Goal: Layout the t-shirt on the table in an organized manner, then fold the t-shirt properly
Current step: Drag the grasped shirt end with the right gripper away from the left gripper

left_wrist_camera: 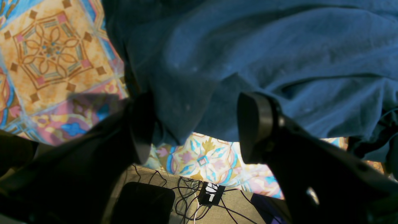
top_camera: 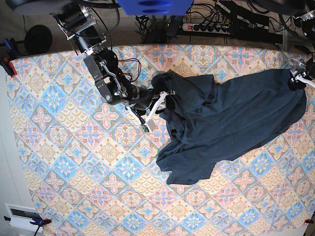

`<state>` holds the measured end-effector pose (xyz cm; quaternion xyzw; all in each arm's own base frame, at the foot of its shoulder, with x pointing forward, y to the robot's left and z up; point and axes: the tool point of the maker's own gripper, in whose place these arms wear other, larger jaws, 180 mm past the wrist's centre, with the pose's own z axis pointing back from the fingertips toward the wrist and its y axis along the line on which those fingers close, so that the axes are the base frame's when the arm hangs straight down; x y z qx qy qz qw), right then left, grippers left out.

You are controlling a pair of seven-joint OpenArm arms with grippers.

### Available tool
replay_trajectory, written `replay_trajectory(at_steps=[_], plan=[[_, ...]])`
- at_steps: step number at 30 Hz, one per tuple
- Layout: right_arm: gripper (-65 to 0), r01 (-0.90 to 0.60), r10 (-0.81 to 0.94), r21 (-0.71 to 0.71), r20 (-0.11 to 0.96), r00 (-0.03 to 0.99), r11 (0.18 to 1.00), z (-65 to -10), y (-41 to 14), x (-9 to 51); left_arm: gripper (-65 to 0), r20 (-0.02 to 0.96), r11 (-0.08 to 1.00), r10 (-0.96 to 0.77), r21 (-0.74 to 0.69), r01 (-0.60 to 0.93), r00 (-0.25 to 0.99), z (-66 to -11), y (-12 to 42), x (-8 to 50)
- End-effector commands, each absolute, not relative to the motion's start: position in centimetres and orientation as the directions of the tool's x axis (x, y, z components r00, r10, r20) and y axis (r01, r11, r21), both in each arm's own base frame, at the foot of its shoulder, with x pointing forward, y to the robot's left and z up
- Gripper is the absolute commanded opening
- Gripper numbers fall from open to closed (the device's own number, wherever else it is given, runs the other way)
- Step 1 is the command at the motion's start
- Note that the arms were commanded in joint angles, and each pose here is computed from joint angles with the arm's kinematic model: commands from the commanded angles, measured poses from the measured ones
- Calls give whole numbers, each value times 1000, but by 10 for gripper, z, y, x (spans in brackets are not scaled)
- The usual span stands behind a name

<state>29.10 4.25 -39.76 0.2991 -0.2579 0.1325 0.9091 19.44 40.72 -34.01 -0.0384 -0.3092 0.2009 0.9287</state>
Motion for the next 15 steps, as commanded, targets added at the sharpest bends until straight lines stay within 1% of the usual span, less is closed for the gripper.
replay_trajectory(at_steps=[1, 4, 5, 6, 9, 10, 13, 15], plan=[[-386, -403, 73, 478, 571, 817, 780, -389, 44, 301, -247, 596, 927, 368, -178, -329, 714, -325, 413, 203], [-392, -384, 76, 472, 548, 833, 794, -400, 39, 302, -247, 597, 927, 368, -180, -328, 713, -325, 413, 203], [-413, -378, 77, 470, 542, 837, 798, -403, 37, 303, -247, 597, 927, 368, -180, -328, 713, -325, 413, 203], [-447, -369, 73, 469, 537, 841, 802, -406, 35, 304, -247, 597, 927, 368, -180, -328, 713, -325, 413, 203], [-613, -368, 51, 469, 561, 826, 803, -402, 34, 310, -247, 597, 927, 368, -180, -328, 713, -325, 413, 203], [-650, -372, 42, 465, 579, 814, 804, -398, 32, 313, -247, 598, 927, 368, -178, -329, 713, -325, 413, 203], [-639, -409, -19, 463, 680, 733, 786, -361, 36, 331, -247, 598, 927, 368, -178, -329, 713, -325, 413, 203], [-643, -397, -94, 447, 749, 655, 802, -330, 14, 352, -247, 598, 927, 368, -178, -329, 713, -325, 413, 203]])
